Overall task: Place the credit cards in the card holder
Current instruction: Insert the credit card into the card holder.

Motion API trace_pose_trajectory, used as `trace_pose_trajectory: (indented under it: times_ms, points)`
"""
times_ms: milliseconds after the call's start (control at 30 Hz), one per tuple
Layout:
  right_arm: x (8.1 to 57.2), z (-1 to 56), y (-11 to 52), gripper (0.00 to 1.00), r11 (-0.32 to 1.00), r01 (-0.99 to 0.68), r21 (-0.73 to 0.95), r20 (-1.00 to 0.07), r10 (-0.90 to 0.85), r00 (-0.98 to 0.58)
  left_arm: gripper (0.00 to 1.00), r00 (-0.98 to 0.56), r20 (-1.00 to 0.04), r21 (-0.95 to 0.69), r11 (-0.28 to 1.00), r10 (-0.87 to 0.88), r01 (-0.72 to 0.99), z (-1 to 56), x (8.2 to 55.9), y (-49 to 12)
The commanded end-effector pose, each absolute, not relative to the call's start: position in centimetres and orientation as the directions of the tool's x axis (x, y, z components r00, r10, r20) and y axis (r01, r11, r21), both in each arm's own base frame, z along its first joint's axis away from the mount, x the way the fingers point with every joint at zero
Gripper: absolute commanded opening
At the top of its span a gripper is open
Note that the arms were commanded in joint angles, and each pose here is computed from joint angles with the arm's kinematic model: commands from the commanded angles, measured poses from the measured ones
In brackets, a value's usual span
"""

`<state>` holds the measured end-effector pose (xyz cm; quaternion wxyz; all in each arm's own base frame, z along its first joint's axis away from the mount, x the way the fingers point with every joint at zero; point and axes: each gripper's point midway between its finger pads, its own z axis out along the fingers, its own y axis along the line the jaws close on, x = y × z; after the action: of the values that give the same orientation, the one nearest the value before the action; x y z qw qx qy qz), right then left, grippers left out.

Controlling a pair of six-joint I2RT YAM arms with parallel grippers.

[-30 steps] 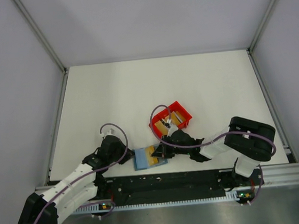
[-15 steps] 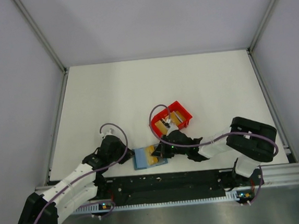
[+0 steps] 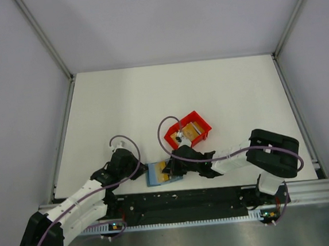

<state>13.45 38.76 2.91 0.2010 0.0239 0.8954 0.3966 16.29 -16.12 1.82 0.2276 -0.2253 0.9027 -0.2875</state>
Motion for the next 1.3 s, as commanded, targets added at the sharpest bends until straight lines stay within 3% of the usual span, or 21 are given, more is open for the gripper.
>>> trace_pose_trajectory:
  times_ms: [0, 167, 367, 467, 767, 1100, 1267]
  points:
    - [11.7, 0.3, 37.8, 0.03, 0.745, -0.067, 0.664, -0.282, 0.166, -0.945, 0.0, -0.797, -0.285, -0.572, 0.762, -0.532, -0.304, 0.1, 15.5, -14.9]
    - [11.3, 0.0, 37.7, 0.16, 0.773, -0.089, 0.628, -0.278, 0.116, -0.954, 0.0, -0.796, -0.287, -0.575, 0.76, -0.533, -0.302, 0.2, 15.5, -15.0]
    - [13.4, 2.2, 35.4, 0.43, 0.835, -0.151, 0.528, -0.429, 0.109, -0.897, 0.0, -0.797, -0.289, -0.572, 0.763, -0.531, -0.301, 0.2, 15.5, -14.9]
    - [13.7, 2.6, 35.2, 0.46, 0.861, -0.183, 0.475, -0.453, 0.06, -0.89, 0.0, -0.797, -0.291, -0.575, 0.763, -0.528, -0.296, 0.3, 15.6, -15.0]
    - [12.3, 1.3, 38.2, 0.47, 0.833, -0.235, 0.5, -0.386, -0.029, -0.922, 0.0, -0.801, -0.297, -0.58, 0.765, -0.52, -0.282, 0.7, 15.8, -15.2]
    - [12.4, 3.7, 41.3, 0.45, 0.743, -0.314, 0.591, -0.44, -0.029, -0.897, 0.0, -0.803, -0.296, -0.585, 0.762, -0.518, -0.276, 0.8, 15.8, -15.4]
    - [12.1, 4.6, 41.9, 0.33, 0.714, -0.32, 0.623, -0.437, -0.022, -0.899, 0.0, -0.802, -0.296, -0.587, 0.761, -0.519, -0.276, 0.8, 15.8, -15.4]
